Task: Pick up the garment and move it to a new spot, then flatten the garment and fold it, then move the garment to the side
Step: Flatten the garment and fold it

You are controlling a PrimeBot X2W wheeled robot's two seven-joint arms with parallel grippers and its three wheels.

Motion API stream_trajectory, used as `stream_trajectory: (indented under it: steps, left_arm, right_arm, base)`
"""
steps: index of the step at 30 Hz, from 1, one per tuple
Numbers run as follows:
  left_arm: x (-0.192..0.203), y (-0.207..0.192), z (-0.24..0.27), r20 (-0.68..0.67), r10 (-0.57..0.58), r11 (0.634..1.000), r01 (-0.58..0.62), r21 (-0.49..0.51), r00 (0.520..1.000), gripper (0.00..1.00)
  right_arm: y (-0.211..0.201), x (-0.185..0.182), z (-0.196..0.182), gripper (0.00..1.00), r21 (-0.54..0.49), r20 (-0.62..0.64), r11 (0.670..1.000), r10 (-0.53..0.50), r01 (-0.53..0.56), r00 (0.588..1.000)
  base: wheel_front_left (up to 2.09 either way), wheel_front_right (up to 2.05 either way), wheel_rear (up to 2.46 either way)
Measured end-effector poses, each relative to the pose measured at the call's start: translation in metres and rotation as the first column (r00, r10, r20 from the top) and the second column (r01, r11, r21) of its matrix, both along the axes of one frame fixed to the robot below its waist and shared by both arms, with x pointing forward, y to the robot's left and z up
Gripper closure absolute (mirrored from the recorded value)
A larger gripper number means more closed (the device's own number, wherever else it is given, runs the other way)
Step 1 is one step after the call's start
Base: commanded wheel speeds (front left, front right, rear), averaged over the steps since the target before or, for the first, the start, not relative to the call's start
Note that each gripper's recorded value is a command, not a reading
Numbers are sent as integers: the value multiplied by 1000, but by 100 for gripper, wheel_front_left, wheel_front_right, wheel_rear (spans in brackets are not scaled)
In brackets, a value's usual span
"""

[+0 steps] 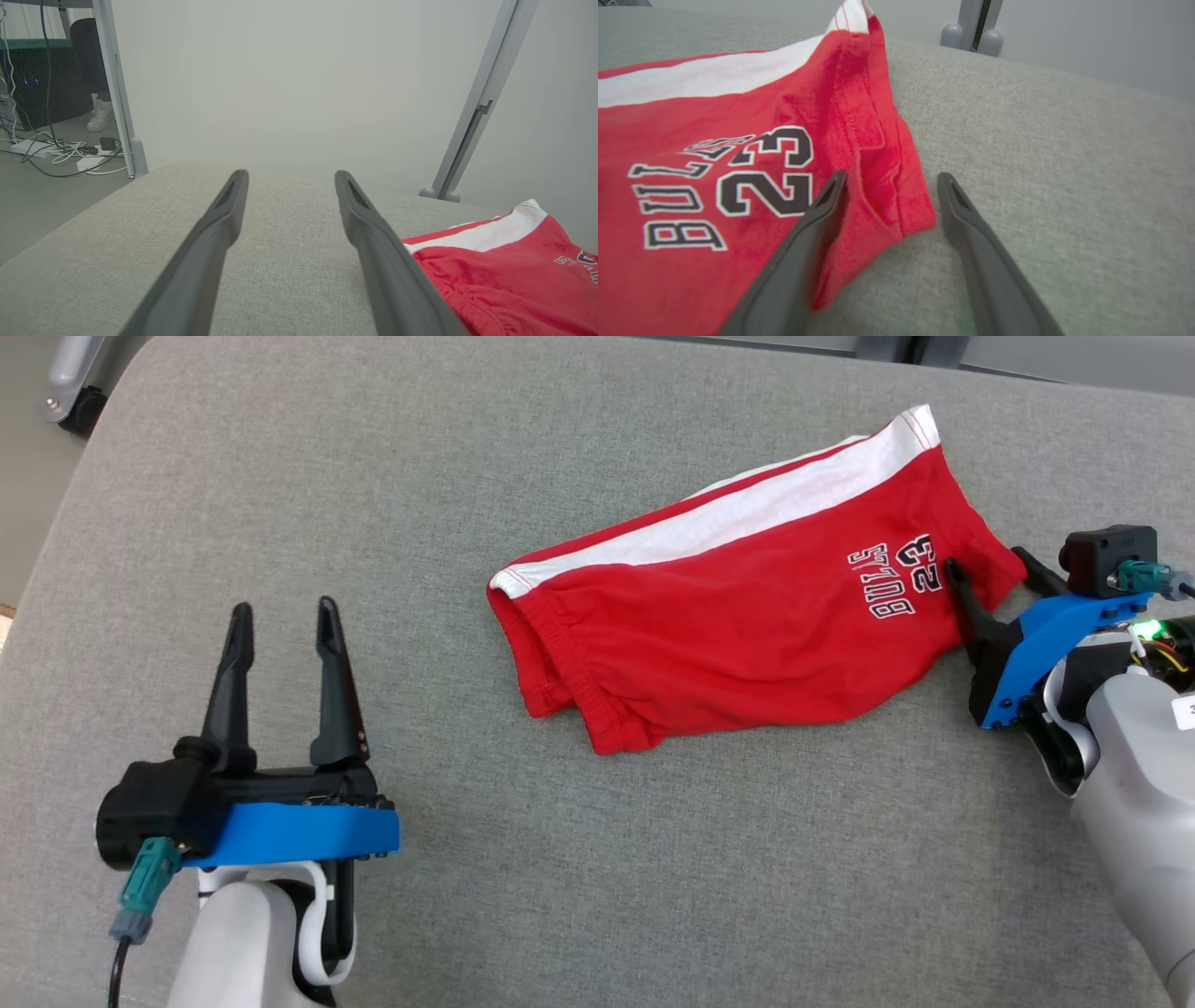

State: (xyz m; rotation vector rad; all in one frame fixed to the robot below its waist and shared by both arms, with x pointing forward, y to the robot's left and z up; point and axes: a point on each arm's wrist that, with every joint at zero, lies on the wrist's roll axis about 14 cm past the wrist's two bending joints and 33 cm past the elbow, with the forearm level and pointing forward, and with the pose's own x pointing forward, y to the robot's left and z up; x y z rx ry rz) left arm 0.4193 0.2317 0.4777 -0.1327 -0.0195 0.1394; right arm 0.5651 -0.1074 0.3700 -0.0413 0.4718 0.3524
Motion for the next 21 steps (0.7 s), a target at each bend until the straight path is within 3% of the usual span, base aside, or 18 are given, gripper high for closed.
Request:
stream_trajectory:
  steps: [4, 5, 6, 15, 21]
  left_arm:
    - [-6, 12, 2, 4, 43, 999, -43, 13, 999, 0]
    - [-7, 13, 2, 2, 46, 999, -46, 16, 999, 0]
    - [-8, 13, 1, -1, 47, 999, -47, 19, 999, 0]
    - [-11, 3, -1, -8, 21, 1000, -21, 23, 1000, 0]
    - [-7, -16, 1, 3, -35, 999, 35, 17, 999, 0]
  right_arm:
    - [5, -3, -5, 0, 10, -23, 1000, 2, -2, 1000]
    - [7, -4, -5, 69, 18, -33, 1000, -1, 1, 999]
    - [8, -4, -5, 100, 28, -36, 1000, -6, 7, 999]
    - [3, -13, 22, 100, 131, 69, 990, -64, 55, 996]
    - [-19, -40, 32, 100, 207, 97, 970, -151, 129, 984]
  base:
    - [0, 0, 0]
    - [0, 0, 0]
    - [0, 0, 0]
    - [0, 0, 0]
    - [0, 0, 0]
